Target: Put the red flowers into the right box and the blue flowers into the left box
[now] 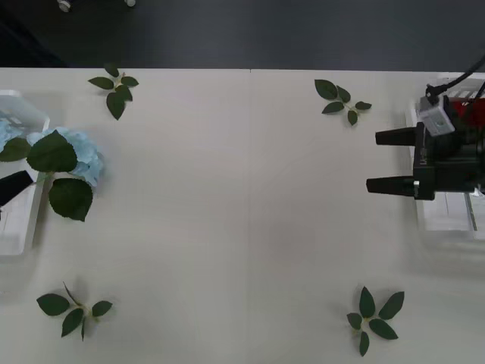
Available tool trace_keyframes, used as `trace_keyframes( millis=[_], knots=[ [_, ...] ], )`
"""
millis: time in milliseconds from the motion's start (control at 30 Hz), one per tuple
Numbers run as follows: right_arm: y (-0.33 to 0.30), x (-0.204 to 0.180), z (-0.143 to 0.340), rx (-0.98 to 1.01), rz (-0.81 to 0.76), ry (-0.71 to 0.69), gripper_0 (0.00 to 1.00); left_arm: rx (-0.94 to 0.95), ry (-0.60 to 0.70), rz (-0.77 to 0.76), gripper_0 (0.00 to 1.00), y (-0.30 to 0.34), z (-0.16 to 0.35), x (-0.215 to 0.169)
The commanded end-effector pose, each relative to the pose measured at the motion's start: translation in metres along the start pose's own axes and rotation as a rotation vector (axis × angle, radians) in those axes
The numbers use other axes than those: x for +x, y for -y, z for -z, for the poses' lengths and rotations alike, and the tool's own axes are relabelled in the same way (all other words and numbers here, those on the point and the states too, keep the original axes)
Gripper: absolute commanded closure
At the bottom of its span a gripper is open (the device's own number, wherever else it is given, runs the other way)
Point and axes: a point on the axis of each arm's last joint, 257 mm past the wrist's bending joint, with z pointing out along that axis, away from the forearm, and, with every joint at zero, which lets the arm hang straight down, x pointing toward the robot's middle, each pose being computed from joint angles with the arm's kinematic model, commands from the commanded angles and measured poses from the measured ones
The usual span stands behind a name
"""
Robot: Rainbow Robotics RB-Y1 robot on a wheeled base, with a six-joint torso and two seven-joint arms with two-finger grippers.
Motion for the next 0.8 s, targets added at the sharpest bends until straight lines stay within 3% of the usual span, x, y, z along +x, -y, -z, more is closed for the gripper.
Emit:
trace_keyframes(
  millis=[33,367,800],
  knots=[
    [-0.017,-0.013,0.012,-0.061,0.038,0.018,0.0,0.091,-0.044,-0.177,0.0,0.031,0.004,0.006],
    [-0.021,-0.003,0.025,-0.091,0.028,-0.015,0.0,0.318,-0.133,-0.414,0.0,0.085,0.008,0.03],
    [-0.019,0.026,0.048,-0.153,-0.168,0.025,0.0,0.544,-0.136,-0.723,0.0,0.138,0.009,0.034]
  ],
)
